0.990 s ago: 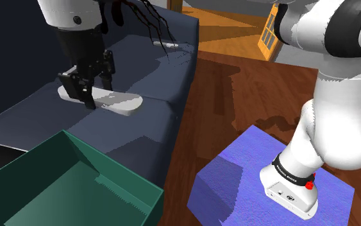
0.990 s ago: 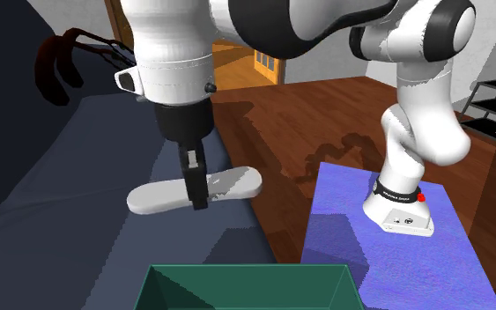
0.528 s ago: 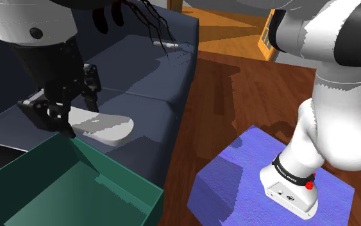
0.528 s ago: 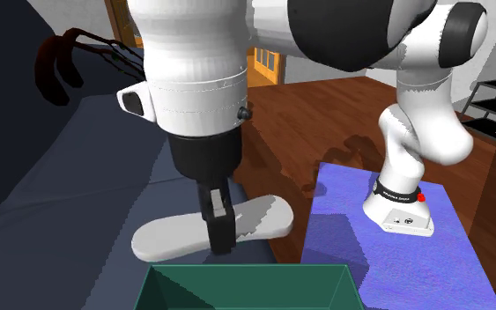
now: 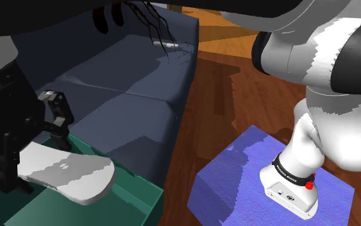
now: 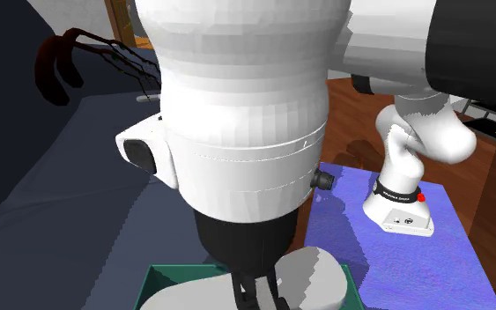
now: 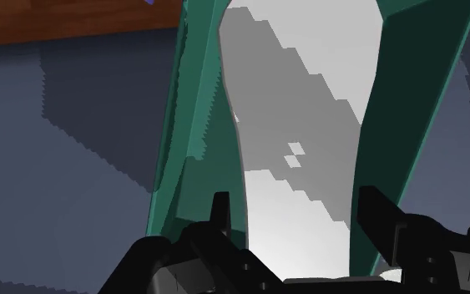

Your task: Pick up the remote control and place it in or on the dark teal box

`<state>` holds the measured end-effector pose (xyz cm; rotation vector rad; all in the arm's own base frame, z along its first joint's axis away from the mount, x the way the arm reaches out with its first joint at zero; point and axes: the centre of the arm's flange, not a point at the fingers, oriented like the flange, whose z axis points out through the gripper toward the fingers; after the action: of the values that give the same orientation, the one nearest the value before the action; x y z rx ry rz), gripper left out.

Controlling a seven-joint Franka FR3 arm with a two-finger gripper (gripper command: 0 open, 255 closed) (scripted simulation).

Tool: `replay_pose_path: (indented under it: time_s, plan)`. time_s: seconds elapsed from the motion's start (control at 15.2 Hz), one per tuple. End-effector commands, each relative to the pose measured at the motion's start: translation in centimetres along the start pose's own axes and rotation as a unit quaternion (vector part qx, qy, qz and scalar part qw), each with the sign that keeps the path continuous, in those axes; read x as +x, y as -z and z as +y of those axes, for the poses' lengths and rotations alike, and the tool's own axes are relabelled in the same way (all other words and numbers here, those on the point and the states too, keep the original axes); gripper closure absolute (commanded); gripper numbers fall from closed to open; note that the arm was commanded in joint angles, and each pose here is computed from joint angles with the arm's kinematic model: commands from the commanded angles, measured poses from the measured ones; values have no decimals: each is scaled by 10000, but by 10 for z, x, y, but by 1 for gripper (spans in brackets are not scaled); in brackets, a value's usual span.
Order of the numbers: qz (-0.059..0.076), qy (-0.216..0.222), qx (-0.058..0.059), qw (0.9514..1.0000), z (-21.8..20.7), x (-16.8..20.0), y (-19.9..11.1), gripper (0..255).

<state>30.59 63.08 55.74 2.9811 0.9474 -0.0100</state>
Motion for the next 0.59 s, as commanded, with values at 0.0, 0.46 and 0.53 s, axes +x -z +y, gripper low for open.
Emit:
replay_pose_path:
  time_s: [0.0,0.46,0.53]
  plan:
    - [2,-6,0,10000,-7,-2,-5,255]
    - [2,-6,0,10000,-7,-2,-42,255]
    - [2,-6,0,10000,-7,-2,-48,255]
